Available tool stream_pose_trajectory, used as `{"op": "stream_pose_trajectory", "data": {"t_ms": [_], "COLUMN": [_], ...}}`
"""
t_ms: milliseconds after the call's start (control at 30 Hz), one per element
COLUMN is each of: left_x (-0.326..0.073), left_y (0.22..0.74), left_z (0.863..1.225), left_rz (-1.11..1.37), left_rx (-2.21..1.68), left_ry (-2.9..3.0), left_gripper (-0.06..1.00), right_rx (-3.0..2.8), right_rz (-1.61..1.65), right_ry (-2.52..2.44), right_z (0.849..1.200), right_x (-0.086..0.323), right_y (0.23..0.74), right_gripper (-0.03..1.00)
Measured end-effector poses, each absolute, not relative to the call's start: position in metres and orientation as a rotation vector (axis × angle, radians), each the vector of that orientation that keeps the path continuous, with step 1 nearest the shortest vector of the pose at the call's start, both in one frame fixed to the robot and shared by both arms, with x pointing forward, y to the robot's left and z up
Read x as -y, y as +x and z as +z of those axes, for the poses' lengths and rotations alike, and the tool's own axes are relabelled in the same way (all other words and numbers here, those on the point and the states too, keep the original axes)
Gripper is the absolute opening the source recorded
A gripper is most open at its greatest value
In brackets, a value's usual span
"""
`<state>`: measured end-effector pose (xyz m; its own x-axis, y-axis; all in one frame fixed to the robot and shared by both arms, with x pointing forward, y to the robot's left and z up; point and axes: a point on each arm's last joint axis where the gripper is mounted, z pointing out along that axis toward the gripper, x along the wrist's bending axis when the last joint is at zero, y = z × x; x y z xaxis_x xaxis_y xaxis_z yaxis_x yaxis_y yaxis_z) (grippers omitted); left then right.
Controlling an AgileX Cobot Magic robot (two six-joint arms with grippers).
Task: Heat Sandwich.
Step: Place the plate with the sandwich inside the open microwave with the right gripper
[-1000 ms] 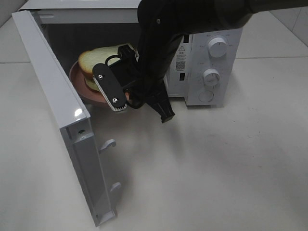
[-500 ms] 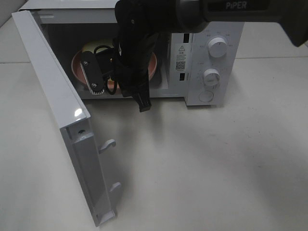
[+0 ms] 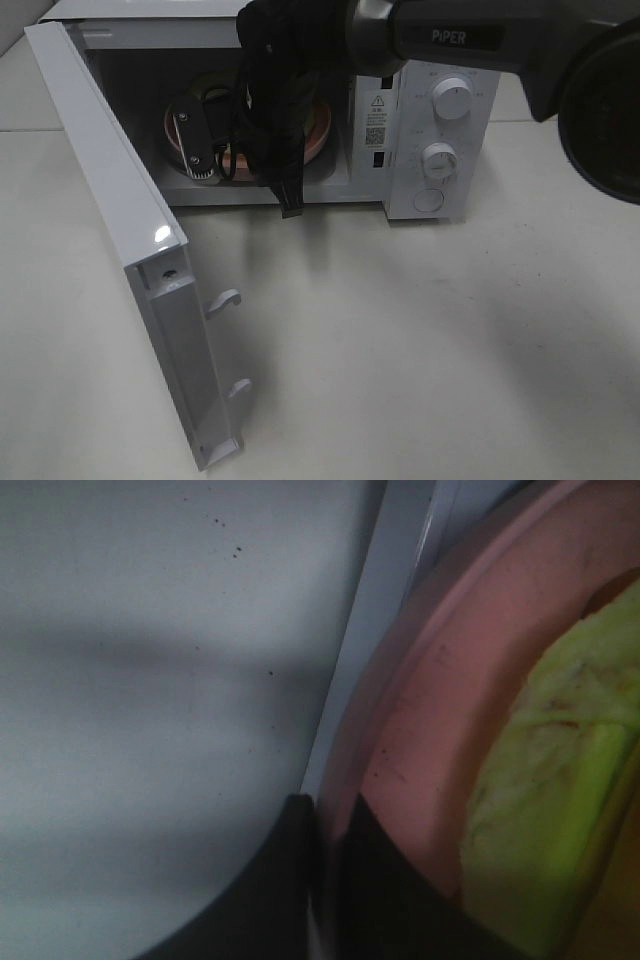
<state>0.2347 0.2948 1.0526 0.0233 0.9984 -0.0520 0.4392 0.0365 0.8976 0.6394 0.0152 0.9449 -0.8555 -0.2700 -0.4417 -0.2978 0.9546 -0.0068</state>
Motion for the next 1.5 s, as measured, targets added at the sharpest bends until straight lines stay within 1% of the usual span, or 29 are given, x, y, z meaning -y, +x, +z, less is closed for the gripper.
{"op": "stream_pose_trajectory", "data": {"t_ms": [200, 567, 700, 767, 800, 833, 867, 933, 967, 1000, 1033, 1067, 1100, 1167, 1300, 1500], "left_x": [-0.295, -0.295, -0.295, -0.295, -0.295, -0.295, -0.295, -0.295, -0.295, -0.295, -0.295, -0.295, -0.295, -0.295, -0.295, -0.295], "left_y": [0.235, 0.235, 0.235, 0.235, 0.235, 0.235, 0.235, 0.235, 0.235, 0.235, 0.235, 0.235, 0.235, 0.235, 0.235, 0.235], "left_z": [1.053, 1.053, 1.053, 1.053, 1.053, 1.053, 1.053, 1.053, 1.053, 1.053, 1.053, 1.053, 1.053, 1.053, 1.053, 1.053], "left_rz": [0.899, 0.899, 0.899, 0.899, 0.899, 0.899, 0.899, 0.899, 0.899, 0.899, 0.899, 0.899, 0.899, 0.899, 0.899, 0.899], "left_rx": [-1.528, -1.528, -1.528, -1.528, -1.528, -1.528, -1.528, -1.528, -1.528, -1.528, -1.528, -1.528, -1.528, -1.528, -1.528, -1.528], "left_ry": [1.514, 1.514, 1.514, 1.514, 1.514, 1.514, 1.514, 1.514, 1.514, 1.514, 1.514, 1.514, 1.514, 1.514, 1.514, 1.514], "left_gripper": [0.99, 0.99, 0.99, 0.99, 0.99, 0.99, 0.99, 0.99, 0.99, 0.99, 0.99, 0.99, 0.99, 0.99, 0.99, 0.99], "right_rx": [-2.656, -2.663, -2.654, -2.650, -2.650, -2.651, -2.653, -2.655, -2.655, -2.657, -2.664, -2.667, -2.667, -2.667, -2.668, -2.646], "right_rz": [0.082, 0.094, 0.103, 0.117, 0.117, 0.122, 0.128, 0.132, 0.132, 0.135, 0.149, 0.155, 0.155, 0.159, 0.168, 0.194], "right_ry": [-0.368, -0.332, -0.331, -0.327, -0.327, -0.325, -0.322, -0.315, -0.315, -0.309, -0.288, -0.277, -0.277, -0.266, -0.246, -0.239], "right_z": [0.937, 0.932, 0.933, 0.933, 0.933, 0.933, 0.933, 0.933, 0.933, 0.933, 0.933, 0.933, 0.933, 0.934, 0.936, 0.945], "right_x": [-0.010, -0.008, -0.009, -0.010, -0.010, -0.010, -0.011, -0.011, -0.011, -0.011, -0.011, -0.012, -0.012, -0.012, -0.012, -0.009], "right_y": [0.652, 0.656, 0.657, 0.657, 0.657, 0.657, 0.657, 0.657, 0.657, 0.657, 0.657, 0.656, 0.656, 0.656, 0.656, 0.651], "right_gripper": [0.06, 0.07, 0.12, 0.20, 0.20, 0.25, 0.37, 0.49, 0.49, 0.54, 0.67, 0.73, 0.73, 0.84, 0.87, 0.87]}}
